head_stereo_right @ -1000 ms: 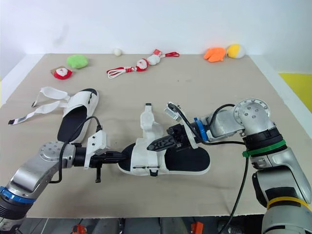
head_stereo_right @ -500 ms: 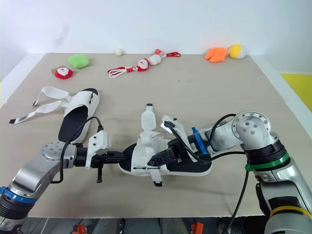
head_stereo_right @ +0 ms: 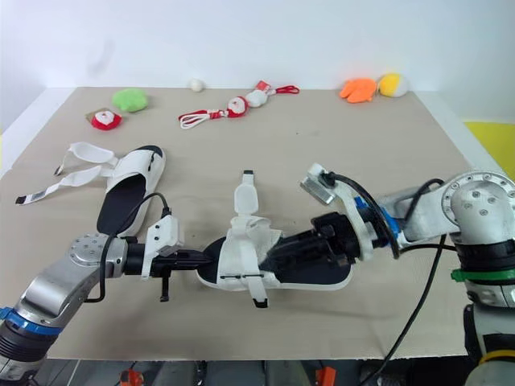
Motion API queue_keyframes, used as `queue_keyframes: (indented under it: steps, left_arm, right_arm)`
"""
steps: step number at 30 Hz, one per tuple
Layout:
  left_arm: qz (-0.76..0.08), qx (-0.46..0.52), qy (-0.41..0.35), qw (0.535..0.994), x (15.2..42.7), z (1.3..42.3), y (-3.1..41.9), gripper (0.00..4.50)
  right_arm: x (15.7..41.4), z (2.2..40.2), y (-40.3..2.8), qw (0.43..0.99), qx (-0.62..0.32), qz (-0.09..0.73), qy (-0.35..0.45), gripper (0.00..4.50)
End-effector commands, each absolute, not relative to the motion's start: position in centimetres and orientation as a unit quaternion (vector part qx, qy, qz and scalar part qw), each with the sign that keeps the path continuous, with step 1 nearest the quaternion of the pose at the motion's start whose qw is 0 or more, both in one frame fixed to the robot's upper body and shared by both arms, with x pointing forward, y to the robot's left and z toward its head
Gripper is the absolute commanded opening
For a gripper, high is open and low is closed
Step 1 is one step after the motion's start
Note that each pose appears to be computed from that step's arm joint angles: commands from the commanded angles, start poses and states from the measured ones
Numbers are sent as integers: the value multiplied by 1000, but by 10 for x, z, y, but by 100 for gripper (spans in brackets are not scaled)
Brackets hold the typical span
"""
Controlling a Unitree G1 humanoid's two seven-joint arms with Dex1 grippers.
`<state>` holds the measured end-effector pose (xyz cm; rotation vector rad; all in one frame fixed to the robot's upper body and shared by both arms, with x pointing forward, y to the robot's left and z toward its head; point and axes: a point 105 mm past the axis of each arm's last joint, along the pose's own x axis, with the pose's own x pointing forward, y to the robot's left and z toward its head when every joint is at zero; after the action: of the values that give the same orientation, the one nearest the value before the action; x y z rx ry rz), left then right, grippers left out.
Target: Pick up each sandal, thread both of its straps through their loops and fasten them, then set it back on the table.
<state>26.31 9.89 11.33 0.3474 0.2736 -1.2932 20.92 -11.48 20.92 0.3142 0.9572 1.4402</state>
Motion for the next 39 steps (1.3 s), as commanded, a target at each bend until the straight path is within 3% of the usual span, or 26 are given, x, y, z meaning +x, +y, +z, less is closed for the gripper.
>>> queue_keyframes:
  steps: [1,7,11,25,28,35,39]
  left_arm:
    - [-596,160,149,773,259,104,101,0]
    - [-598,160,150,771,256,104,102,0]
    - [-600,160,151,769,256,104,102,0]
    - [-599,158,154,770,255,103,102,0]
    - [-598,159,154,770,255,103,102,0]
    - [-598,157,154,770,255,104,101,0]
    - [-598,157,154,771,255,105,101,0]
  right_arm:
    - [188,191,-120,632,111,623,448,445]
    - [175,144,-123,664,79,574,473,445]
    - [186,131,-124,709,58,541,449,445]
    - [207,117,-94,745,85,531,396,445]
    - [208,121,-89,744,88,535,390,364]
    - [201,127,-87,732,91,545,399,18]
    - [191,126,-91,710,102,552,425,5]
